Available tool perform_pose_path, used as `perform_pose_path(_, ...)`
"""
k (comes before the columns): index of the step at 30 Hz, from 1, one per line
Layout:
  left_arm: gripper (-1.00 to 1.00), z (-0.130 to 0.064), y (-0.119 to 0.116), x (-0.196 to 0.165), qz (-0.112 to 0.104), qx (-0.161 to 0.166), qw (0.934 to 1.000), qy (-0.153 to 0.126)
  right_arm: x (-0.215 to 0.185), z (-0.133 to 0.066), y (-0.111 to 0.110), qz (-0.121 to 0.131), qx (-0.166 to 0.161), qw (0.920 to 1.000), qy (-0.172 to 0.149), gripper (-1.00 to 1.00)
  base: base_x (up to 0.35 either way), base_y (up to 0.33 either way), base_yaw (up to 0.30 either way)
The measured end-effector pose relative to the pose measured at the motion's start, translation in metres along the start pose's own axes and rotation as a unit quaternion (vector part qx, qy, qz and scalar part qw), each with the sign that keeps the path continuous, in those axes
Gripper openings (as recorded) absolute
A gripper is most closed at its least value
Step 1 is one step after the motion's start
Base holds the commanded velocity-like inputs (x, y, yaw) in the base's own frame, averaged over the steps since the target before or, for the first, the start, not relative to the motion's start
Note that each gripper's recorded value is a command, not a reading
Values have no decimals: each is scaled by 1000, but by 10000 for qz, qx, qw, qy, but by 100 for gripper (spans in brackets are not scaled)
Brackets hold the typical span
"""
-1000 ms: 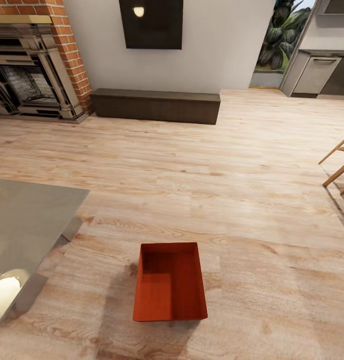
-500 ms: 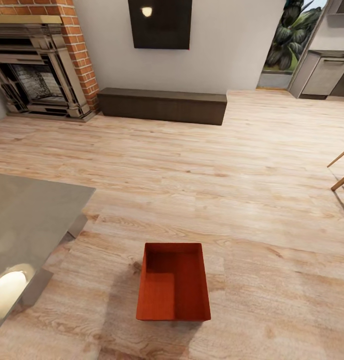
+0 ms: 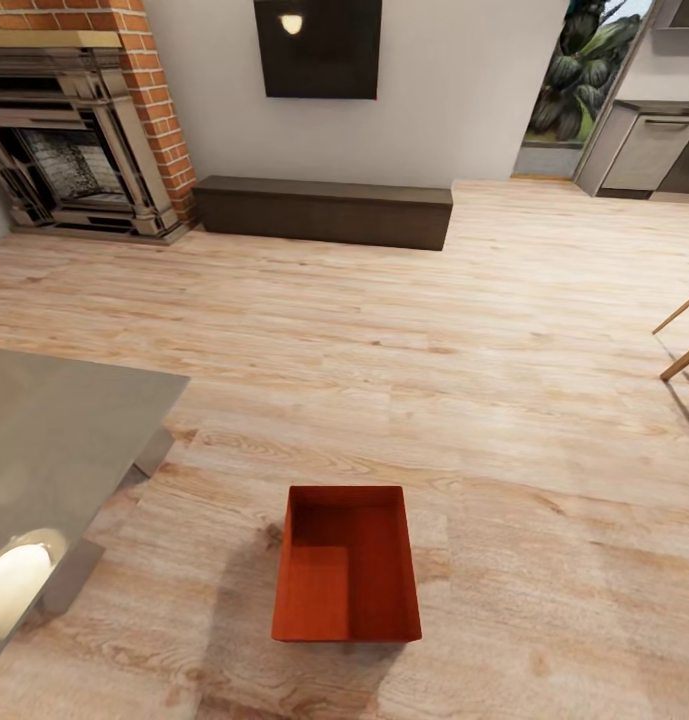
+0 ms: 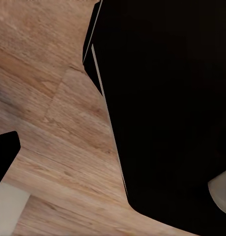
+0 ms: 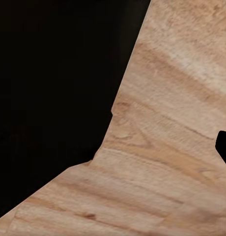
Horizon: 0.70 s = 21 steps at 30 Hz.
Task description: Move the two storage containers from the living room to the garage. In the garage, place one container on the floor and stack the other container on top of it (either order is fine).
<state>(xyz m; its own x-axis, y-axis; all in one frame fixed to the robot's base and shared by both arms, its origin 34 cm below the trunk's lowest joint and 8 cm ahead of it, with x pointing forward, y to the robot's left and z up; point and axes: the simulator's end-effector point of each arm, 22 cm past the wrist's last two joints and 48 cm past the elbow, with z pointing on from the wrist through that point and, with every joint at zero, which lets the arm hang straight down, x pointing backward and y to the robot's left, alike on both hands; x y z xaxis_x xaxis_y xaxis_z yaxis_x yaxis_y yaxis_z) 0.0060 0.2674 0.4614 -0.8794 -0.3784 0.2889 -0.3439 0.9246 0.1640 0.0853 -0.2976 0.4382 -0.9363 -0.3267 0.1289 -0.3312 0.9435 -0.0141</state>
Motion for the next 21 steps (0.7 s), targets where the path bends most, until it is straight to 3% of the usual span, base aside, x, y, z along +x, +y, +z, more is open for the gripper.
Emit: perform_pose_path(21, 100, 0, 0, 0, 0, 0, 10000, 0, 0, 0, 0, -22, 36, 10000, 14, 100, 0, 0, -3)
